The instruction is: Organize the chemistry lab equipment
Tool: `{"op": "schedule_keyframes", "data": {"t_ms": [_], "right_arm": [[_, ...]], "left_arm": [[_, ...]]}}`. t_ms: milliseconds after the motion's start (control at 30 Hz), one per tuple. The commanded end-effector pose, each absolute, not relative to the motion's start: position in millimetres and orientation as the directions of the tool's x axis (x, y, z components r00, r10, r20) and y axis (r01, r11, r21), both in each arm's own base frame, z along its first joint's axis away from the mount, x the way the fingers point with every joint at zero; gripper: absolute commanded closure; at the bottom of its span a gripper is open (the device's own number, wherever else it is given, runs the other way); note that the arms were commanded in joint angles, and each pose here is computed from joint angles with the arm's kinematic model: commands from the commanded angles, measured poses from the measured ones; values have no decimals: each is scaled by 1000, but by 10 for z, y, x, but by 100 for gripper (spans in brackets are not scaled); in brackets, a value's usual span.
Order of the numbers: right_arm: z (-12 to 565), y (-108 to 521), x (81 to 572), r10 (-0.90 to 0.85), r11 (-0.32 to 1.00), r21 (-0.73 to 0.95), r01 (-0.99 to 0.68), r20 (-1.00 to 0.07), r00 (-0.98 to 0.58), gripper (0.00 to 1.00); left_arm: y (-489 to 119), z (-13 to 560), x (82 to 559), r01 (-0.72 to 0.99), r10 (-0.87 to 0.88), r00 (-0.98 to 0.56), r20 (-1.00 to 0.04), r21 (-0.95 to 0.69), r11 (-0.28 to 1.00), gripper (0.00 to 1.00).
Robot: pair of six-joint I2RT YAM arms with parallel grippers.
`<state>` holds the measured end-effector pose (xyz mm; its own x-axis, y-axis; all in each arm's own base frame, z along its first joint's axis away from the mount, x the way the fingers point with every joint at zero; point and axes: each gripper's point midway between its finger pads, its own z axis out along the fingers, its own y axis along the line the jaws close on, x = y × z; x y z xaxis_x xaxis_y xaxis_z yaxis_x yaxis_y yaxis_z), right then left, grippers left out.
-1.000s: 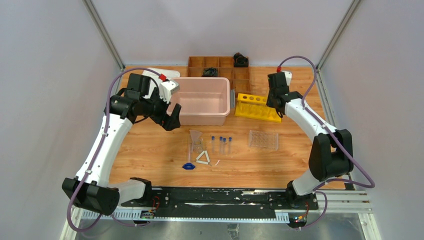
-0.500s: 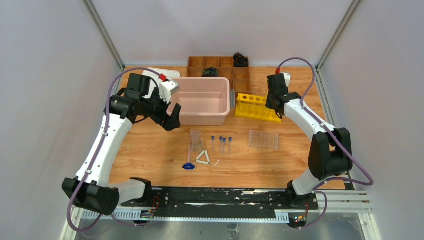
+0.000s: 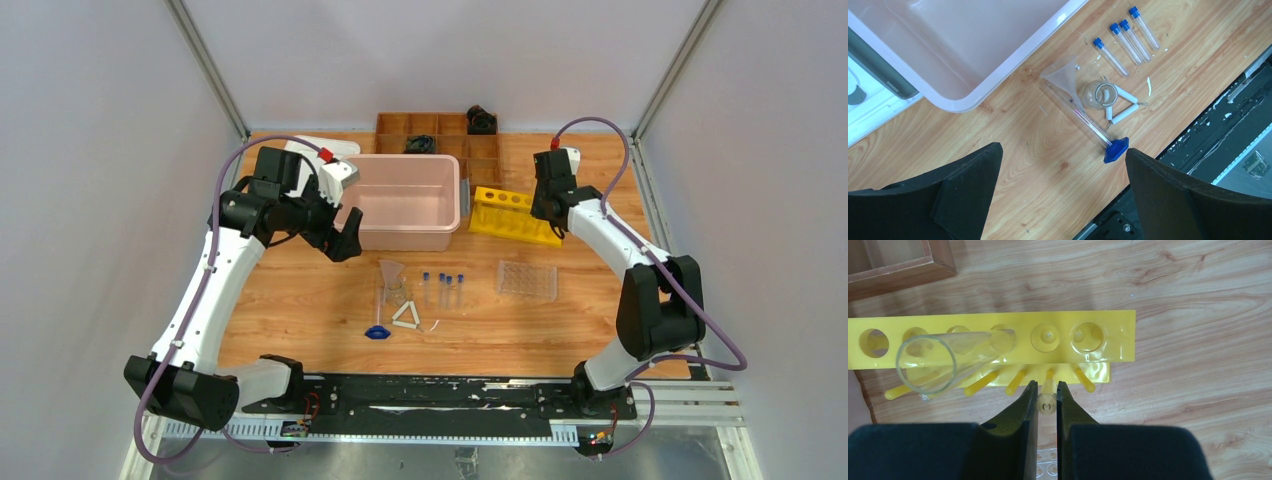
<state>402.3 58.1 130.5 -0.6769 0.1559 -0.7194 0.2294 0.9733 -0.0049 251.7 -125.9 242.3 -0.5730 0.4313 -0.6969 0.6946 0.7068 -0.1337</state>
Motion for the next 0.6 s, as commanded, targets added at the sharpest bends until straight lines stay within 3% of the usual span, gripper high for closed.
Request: {"op": "schedule_keyframes", "data": {"t_ms": [0,267,433,567], "right_arm": [[1273,457,3991,171,961,-32,276,-715,-678,88],[1432,465,3967,184,960,-12,281,-727,-661,61],[1568,477,3875,194,960,9,280,-742,-642,60],[1730,635,3709,188,970,44,238,-754,-629,66]], "left_arm": [[-1278,2480,2493,707,431,-550,-716,-124,696,0],[-1281,2506,2493,708,428,-546,-720,-123,695,0],[-1277,2529,2505,703,424,-545,-723,-119,701,0],[-1275,2546,2517,699,420,-546,-725,-119,705,0]]}}
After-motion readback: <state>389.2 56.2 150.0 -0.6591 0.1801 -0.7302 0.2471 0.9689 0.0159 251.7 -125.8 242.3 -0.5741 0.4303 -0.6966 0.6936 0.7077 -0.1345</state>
